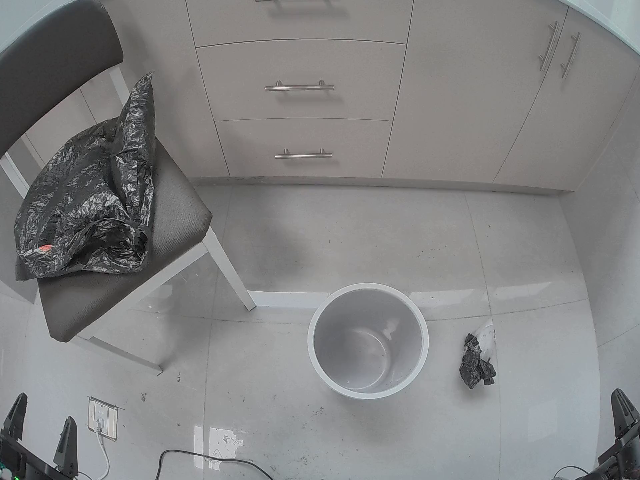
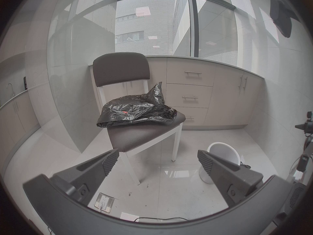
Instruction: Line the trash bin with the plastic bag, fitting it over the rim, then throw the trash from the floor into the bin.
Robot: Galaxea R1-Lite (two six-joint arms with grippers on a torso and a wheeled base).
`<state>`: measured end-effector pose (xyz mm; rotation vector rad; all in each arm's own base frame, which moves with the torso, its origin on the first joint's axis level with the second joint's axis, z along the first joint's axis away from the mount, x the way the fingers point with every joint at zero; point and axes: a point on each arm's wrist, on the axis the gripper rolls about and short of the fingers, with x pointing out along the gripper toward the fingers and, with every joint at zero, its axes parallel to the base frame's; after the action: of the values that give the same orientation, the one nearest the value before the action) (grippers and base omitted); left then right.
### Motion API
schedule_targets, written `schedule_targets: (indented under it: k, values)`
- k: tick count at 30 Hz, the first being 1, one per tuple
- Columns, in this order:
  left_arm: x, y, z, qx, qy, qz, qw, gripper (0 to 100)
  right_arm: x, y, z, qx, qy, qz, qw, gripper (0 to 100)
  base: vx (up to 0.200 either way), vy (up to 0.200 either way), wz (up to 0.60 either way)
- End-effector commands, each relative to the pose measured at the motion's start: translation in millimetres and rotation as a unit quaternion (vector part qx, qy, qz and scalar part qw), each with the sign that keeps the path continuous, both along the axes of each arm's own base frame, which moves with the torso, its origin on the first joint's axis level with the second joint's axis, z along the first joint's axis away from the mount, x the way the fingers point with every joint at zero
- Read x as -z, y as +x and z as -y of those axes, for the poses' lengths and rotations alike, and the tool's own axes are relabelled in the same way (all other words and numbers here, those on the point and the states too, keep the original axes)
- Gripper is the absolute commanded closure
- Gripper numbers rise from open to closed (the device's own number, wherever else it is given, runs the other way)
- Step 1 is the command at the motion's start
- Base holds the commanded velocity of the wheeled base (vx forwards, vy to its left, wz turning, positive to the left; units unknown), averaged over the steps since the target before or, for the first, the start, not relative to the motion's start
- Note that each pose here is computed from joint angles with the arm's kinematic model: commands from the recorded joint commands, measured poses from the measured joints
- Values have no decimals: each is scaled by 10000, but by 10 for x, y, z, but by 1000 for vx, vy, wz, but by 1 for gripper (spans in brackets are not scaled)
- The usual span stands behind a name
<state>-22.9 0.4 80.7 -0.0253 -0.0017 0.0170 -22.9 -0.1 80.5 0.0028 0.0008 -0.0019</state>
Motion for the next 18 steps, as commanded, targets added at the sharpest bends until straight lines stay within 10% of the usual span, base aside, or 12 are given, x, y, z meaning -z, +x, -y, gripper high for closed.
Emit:
schedule_targets:
  k: [1, 8, 9, 12, 18]
  values:
    - [48, 0, 0, -7, -4, 0, 10000, 0, 48, 0, 0, 6, -6, 4, 10000, 100, 0, 0, 0]
    - [-727, -85, -3, 135, -519, 516, 9972, 0, -136, -42, 1, 31, 119, 434, 9990, 100, 0, 0, 0]
    - [-824, -43, -2, 136, -457, 439, 9979, 0, -757, -204, 8, -70, 583, 1342, 9892, 100, 0, 0, 0]
    - [-885, 47, 4, 262, -370, 204, 9988, 0, -1893, -311, 23, -365, 1319, 1865, 9729, 100, 0, 0, 0]
    - [-960, 207, 19, 531, -354, -189, 9978, 0, -2064, 87, -14, -1029, 501, 826, 9900, 100, 0, 0, 0]
